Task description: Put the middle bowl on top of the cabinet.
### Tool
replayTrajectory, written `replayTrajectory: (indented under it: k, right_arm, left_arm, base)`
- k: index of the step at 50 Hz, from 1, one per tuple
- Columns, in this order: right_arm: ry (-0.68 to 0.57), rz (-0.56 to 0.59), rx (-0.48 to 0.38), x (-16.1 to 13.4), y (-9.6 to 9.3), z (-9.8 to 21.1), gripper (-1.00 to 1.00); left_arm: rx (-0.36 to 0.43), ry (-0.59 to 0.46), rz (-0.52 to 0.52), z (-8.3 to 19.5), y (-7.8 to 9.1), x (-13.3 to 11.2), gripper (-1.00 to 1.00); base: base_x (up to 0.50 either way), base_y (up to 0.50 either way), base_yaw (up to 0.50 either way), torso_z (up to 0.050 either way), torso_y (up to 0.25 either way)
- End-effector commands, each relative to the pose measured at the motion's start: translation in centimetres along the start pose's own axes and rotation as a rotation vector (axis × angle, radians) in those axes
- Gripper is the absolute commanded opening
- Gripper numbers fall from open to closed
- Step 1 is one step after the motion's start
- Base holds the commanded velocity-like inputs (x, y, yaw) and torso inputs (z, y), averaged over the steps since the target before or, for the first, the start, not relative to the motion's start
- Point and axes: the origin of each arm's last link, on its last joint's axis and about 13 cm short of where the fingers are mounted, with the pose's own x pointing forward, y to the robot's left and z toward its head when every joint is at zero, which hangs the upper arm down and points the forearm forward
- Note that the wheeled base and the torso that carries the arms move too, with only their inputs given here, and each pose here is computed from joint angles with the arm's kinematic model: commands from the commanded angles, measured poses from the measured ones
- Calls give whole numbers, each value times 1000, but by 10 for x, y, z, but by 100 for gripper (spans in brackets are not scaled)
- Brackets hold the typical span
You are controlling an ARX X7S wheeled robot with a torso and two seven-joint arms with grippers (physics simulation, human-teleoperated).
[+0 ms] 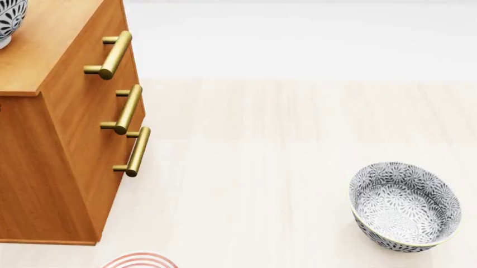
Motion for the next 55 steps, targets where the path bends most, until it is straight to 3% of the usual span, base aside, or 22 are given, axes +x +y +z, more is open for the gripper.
replayTrajectory:
  k: [1, 4, 19, 36, 55]
  right_arm:
    - [-1, 0, 0, -1, -1, 1, 100]
    - [-2, 0, 1, -1, -2, 2, 100]
    - [0, 4, 0, 0, -1, 1, 100]
    - [9, 16, -4, 2, 3, -1, 100]
    - [12, 26, -3, 2, 5, -1, 100]
  left_arm:
    - [-14, -54, -57, -10, 15, -29, 100]
    - [-13, -34, -88, -12, 22, -41, 100]
    - [-11, -158, -211, -12, 49, -88, 100]
    - [33, -186, -348, -29, 84, -134, 100]
    - [17, -129, -401, -33, 122, -176, 100]
  base:
    - [0, 0, 0, 0, 0]
    - [0, 0, 0, 0, 0]
    - [0, 0, 0, 0, 0]
    - [0, 0, 0, 0, 0]
    - [0, 0, 0, 0, 0]
